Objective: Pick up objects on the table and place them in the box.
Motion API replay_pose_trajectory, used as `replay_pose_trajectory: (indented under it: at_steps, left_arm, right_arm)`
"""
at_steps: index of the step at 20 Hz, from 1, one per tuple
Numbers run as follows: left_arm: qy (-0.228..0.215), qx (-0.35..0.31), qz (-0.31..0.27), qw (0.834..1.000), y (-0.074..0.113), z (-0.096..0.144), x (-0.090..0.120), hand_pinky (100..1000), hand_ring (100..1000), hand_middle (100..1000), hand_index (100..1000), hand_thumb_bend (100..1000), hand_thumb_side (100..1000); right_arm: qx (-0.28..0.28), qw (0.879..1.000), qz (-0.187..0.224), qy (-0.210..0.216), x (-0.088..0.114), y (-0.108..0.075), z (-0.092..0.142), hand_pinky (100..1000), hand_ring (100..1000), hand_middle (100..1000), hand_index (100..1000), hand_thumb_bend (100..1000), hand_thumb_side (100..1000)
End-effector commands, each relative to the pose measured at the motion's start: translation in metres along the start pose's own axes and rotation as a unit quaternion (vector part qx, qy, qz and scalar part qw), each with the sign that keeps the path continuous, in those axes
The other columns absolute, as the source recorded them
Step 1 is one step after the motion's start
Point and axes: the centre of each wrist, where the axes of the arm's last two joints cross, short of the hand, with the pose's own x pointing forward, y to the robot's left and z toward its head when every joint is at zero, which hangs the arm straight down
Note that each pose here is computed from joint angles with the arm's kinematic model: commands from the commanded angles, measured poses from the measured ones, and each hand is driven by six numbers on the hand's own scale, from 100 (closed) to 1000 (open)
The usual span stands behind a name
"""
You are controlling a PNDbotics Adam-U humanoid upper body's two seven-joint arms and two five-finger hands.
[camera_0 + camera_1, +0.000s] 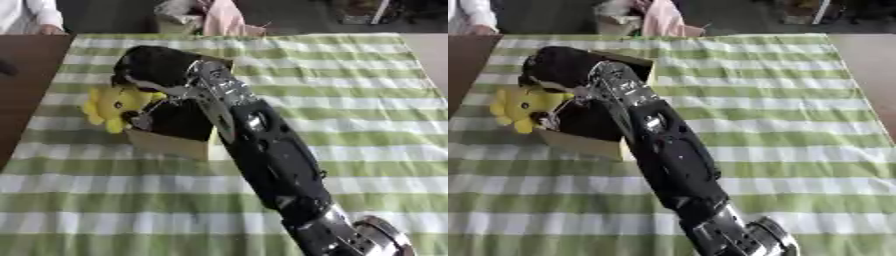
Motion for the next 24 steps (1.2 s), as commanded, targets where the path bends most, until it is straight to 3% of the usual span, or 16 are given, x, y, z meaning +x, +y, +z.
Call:
replay_pose_trajectory:
  at_steps: [1,6,10,18,21,22,24]
  left_arm:
    - [-0.012,-0.005,-0.005,1.0,0.001,-0.004,0.006,475,931,824,697,100,738]
    - [-0.009,-0.005,-0.007,1.0,0.002,-0.003,0.006,474,932,824,697,100,739]
    - [-0.008,-0.006,-0.006,1.0,0.002,-0.003,0.006,473,932,824,696,100,741]
    - [-0.005,-0.006,-0.006,1.0,0.002,-0.002,0.006,473,934,825,696,100,744]
    - [-0.005,-0.007,-0.006,1.0,0.002,-0.002,0.006,473,934,825,696,100,743]
    - [-0.005,-0.007,-0.006,1.0,0.002,-0.002,0.006,473,933,825,696,100,743]
    - [-0.005,-0.007,-0.006,1.0,0.002,-0.002,0.006,473,934,825,696,100,743]
  right_arm:
    - [0.017,0.999,0.02,0.034,-0.019,-0.006,0.009,927,719,536,605,100,385]
    - [0.031,0.997,0.015,0.069,-0.029,0.006,0.015,921,719,535,605,100,390]
    - [0.036,0.996,0.019,0.074,-0.029,0.011,0.015,932,733,560,630,100,385]
    - [0.061,0.993,0.05,0.087,-0.03,0.014,0.016,950,848,781,814,106,446]
    - [0.07,0.991,0.068,0.096,-0.03,0.012,0.017,960,870,804,831,161,462]
    - [0.074,0.99,0.076,0.098,-0.031,0.011,0.017,980,898,832,861,234,465]
    - [0.083,0.987,0.091,0.103,-0.031,0.008,0.017,999,913,843,873,273,466]
